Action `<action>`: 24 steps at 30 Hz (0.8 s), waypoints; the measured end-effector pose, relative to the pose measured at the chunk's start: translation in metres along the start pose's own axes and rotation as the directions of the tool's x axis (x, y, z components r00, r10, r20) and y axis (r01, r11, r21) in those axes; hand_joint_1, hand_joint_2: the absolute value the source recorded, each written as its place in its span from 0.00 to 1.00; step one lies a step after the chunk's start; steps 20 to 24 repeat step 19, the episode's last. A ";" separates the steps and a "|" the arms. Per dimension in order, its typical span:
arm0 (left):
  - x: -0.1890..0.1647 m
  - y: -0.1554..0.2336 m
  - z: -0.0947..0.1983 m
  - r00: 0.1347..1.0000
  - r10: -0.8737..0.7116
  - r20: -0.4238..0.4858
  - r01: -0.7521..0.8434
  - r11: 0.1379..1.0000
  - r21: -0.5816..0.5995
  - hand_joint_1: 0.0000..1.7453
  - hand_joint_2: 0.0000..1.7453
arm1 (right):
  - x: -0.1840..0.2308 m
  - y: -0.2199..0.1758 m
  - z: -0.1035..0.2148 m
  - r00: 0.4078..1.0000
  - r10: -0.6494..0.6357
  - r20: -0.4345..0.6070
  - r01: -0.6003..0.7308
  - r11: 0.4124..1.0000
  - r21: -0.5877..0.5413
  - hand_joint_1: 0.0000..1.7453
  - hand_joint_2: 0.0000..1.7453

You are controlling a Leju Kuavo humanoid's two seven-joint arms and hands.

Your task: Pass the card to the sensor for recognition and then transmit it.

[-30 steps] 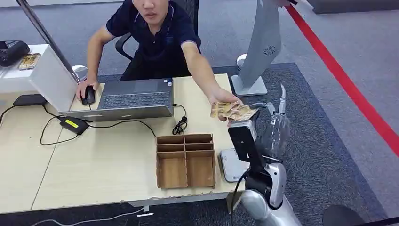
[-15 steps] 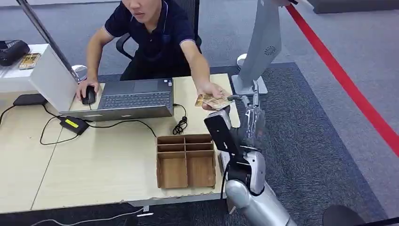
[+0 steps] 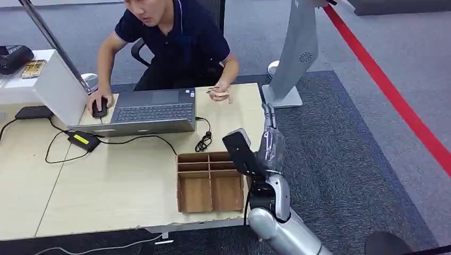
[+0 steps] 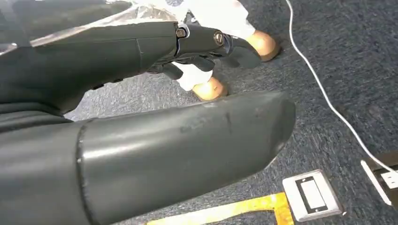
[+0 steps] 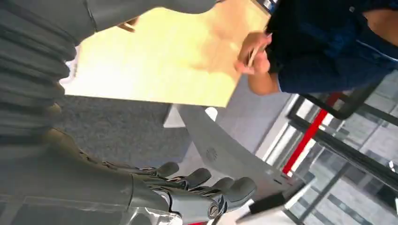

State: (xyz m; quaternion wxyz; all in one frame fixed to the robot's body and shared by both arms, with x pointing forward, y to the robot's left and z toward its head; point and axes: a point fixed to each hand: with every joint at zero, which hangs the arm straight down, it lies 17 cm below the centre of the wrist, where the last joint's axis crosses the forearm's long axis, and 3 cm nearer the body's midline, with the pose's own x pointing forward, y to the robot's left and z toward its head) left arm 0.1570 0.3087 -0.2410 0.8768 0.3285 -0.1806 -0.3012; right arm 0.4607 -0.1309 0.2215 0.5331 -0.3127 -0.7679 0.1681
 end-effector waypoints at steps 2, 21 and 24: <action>-0.001 0.000 0.000 1.000 0.003 -0.006 -0.003 1.000 0.000 0.00 0.00 | -0.006 0.004 0.014 1.000 -0.028 -0.008 0.028 0.999 0.022 0.00 1.00; -0.017 -0.004 0.001 0.992 0.068 -0.103 -0.070 0.997 -0.012 0.00 0.00 | -0.089 -0.070 0.115 0.813 -0.533 -0.235 0.495 0.844 -0.206 0.00 1.00; -0.017 -0.004 0.001 0.992 0.068 -0.103 -0.070 0.997 -0.012 0.00 0.00 | -0.089 -0.070 0.115 0.813 -0.533 -0.235 0.495 0.844 -0.206 0.00 1.00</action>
